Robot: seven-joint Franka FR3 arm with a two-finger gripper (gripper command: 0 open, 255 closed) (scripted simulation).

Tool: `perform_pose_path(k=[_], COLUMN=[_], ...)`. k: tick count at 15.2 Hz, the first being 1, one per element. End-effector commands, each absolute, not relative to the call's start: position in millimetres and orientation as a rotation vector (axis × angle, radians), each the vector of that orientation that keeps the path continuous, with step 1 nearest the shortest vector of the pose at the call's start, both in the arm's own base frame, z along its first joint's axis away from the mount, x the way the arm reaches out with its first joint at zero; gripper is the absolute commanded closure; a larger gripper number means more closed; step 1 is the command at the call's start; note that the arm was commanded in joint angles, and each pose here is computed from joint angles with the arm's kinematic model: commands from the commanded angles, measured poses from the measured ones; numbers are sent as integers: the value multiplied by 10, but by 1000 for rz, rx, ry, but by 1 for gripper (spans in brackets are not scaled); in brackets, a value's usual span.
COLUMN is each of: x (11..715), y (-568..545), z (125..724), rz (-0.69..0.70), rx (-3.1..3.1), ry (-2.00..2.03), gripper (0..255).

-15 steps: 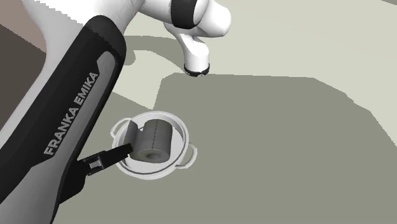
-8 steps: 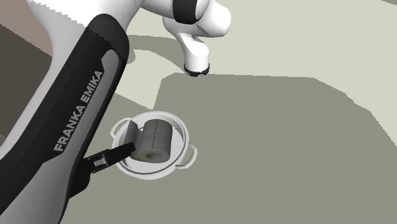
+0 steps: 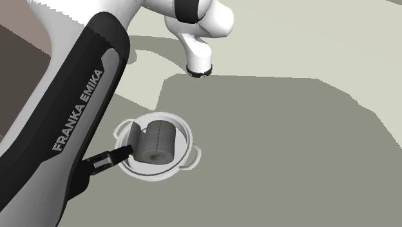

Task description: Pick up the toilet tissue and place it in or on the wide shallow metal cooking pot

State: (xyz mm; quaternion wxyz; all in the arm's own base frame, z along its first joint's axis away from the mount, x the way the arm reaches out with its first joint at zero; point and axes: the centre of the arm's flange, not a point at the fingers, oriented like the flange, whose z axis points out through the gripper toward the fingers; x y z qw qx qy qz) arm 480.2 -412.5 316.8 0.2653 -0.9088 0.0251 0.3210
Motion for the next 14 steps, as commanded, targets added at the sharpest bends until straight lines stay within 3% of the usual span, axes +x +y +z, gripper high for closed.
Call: perform_pose_path(k=[1,14], x=[4809,4816], y=[-4094,-4103], z=[3153,3676], rz=[872,872], rx=[-2445,-2445], ry=[63,63], gripper=[255,255])
